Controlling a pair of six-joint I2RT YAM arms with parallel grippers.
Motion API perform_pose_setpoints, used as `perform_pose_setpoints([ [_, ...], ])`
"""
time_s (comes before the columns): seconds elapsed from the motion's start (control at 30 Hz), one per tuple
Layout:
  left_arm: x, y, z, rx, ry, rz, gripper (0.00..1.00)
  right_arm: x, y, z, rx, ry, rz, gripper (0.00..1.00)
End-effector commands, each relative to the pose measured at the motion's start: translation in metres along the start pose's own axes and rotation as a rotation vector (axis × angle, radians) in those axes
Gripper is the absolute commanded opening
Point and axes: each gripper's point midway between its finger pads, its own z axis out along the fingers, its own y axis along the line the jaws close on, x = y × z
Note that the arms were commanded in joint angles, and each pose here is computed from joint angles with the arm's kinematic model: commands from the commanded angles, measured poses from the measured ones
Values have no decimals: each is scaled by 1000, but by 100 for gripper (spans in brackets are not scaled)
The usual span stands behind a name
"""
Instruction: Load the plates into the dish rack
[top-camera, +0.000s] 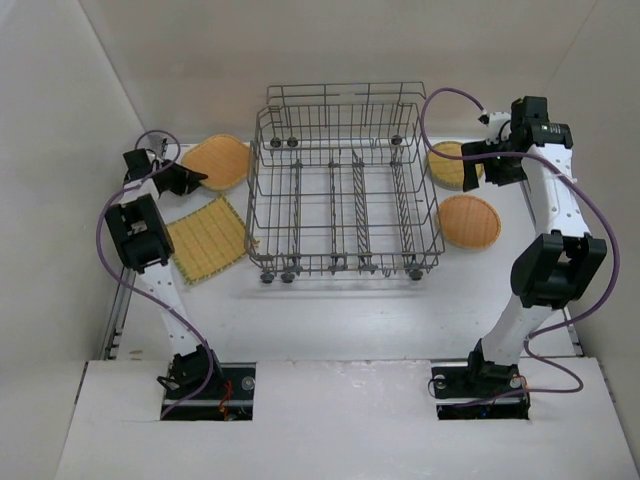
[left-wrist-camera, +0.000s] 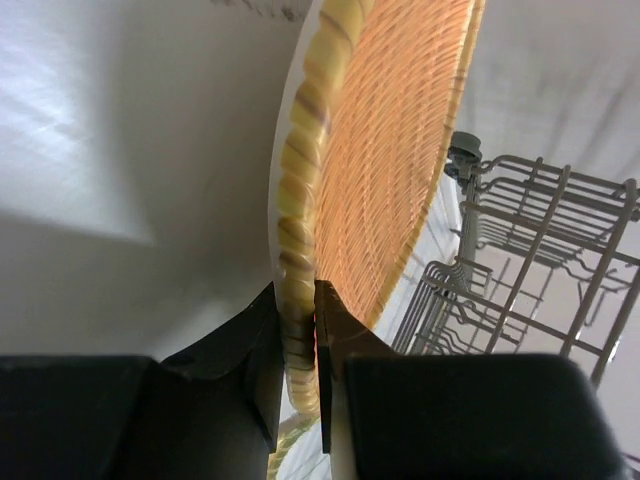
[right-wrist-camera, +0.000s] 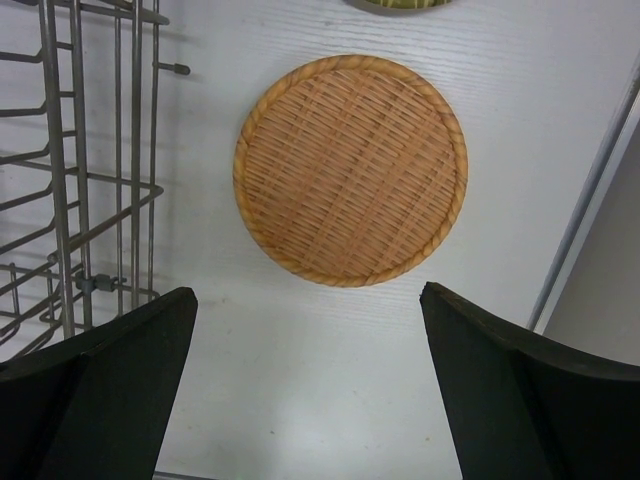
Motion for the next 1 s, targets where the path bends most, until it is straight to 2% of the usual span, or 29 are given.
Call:
perform_pose_setpoints([
  [0.0,-45,-34,-62,-56,-205,149,0,-18,7,-7,-26,-59,-10,100],
  [0.17,-59,-46,-105,-134,-303,245,0,-23,14,-4,-61,-81,2,100],
  [0.37,-63,-68,-147,-231,-397,440,0,-25,23,-2,-112,-104,10,100],
  [0.7,-30,-106,-180,-404,-437,857,0,-25,33,0,-170,-146,2,100],
  [0.97,-22,-150,-216,-446,-536,971,0,-19,41,3,-201,-179,-10,100],
])
